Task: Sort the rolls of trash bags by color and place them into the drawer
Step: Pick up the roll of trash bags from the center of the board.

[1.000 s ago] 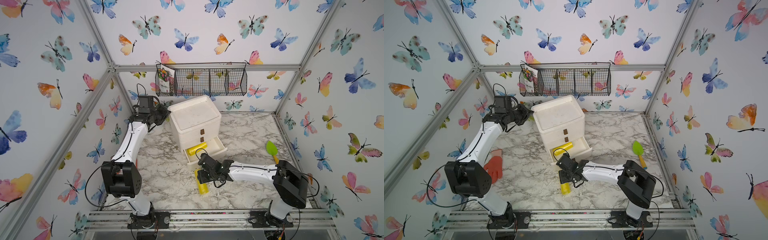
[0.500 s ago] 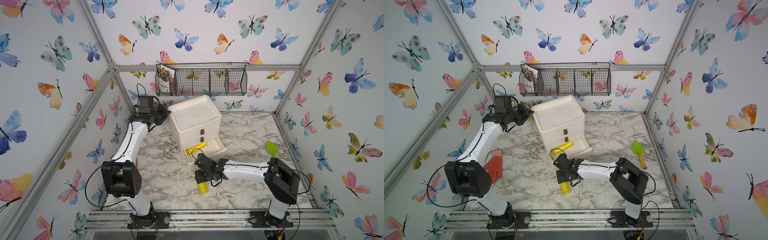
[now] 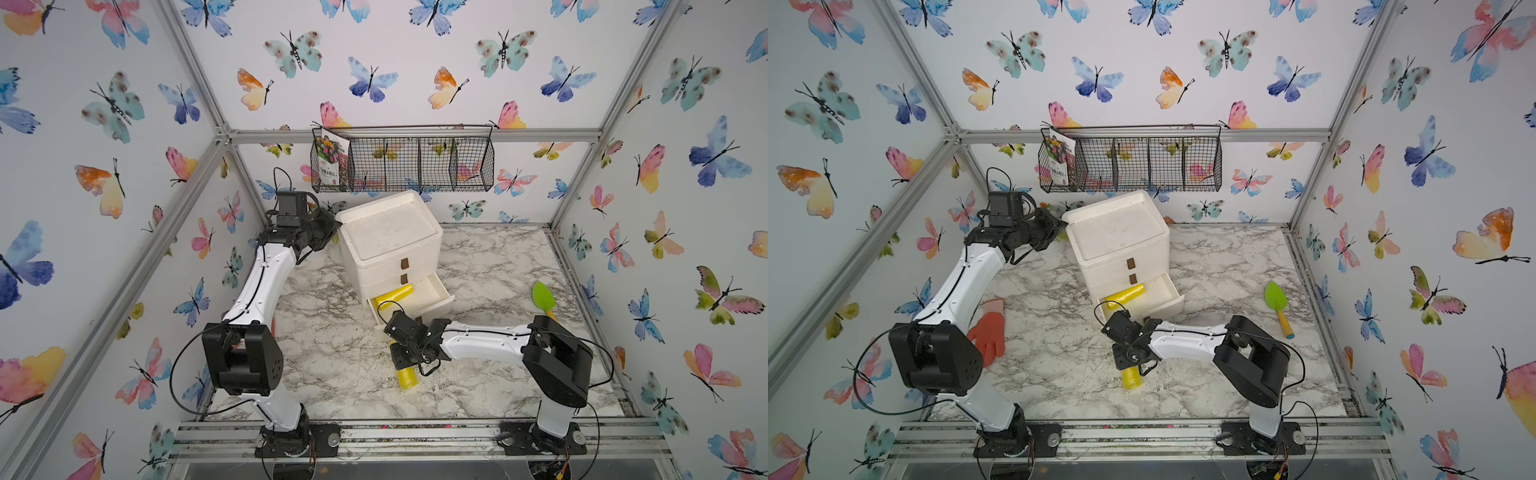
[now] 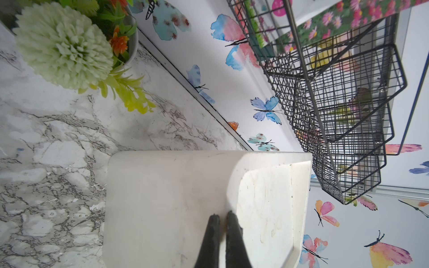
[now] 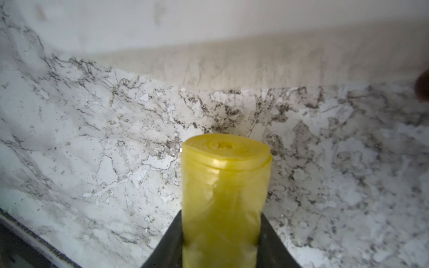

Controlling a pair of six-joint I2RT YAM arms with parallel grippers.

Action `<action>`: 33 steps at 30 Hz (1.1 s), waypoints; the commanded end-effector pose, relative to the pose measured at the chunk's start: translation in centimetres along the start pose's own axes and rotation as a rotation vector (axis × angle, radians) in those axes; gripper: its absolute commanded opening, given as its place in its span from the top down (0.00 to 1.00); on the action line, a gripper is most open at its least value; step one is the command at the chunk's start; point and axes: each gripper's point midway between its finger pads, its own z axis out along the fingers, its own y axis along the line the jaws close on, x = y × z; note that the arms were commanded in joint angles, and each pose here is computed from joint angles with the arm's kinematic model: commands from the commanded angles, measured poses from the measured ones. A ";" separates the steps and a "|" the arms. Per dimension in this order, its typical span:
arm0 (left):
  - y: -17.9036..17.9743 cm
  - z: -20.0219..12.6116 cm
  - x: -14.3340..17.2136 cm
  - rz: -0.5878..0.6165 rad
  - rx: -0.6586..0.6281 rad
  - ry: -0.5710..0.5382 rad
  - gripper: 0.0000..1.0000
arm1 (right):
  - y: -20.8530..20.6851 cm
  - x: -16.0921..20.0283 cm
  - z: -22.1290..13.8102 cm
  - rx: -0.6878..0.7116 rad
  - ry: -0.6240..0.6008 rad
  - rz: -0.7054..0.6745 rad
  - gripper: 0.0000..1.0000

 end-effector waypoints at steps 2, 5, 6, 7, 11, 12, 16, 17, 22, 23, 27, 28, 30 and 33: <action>2.9 1.7 4.8 -0.043 -0.082 0.177 0.95 | -0.2 -1.2 -2.7 0.042 -0.046 0.016 0.61; 2.9 1.6 4.8 -0.043 -0.081 0.177 0.95 | 0.0 -2.9 -5.5 0.046 -0.112 0.038 0.62; 2.9 1.7 4.8 -0.044 -0.082 0.177 0.95 | 0.1 -3.4 -6.4 0.042 -0.133 0.042 0.62; 2.9 1.7 4.8 -0.045 -0.082 0.179 0.95 | 0.4 -3.9 -7.4 0.026 -0.156 0.045 0.62; 2.8 1.7 4.8 -0.049 -0.076 0.179 0.95 | 1.2 -6.1 -11.4 -0.034 -0.268 0.089 0.62; 2.8 1.7 4.8 -0.048 -0.076 0.180 0.95 | 1.2 -6.7 -12.3 -0.040 -0.296 0.107 0.62; 2.6 1.6 4.8 -0.047 -0.072 0.176 0.95 | 0.4 -9.6 -16.1 -0.084 -0.411 0.220 0.62; 2.6 1.5 4.8 -0.048 -0.072 0.177 0.95 | -0.1 -10.3 -16.9 -0.105 -0.433 0.271 0.62; 2.5 1.3 4.8 -0.048 -0.066 0.176 0.95 | -2.5 -12.9 -18.7 -0.266 -0.552 0.502 0.63; 2.4 1.3 4.9 -0.048 -0.064 0.177 0.95 | -3.2 -13.3 -18.6 -0.302 -0.555 0.550 0.64; 2.3 1.2 4.8 -0.049 -0.060 0.175 0.95 | -5.0 -14.5 -17.7 -0.393 -0.561 0.679 0.64; 2.3 1.2 4.8 -0.048 -0.059 0.176 0.95 | -5.4 -14.7 -17.3 -0.423 -0.556 0.717 0.64; 2.2 1.2 4.8 -0.048 -0.056 0.177 0.95 | -6.1 -15.3 -16.5 -0.474 -0.546 0.777 0.65; 2.1 1.2 4.8 -0.045 -0.053 0.178 0.95 | -6.9 -15.9 -15.1 -0.509 -0.523 0.845 0.65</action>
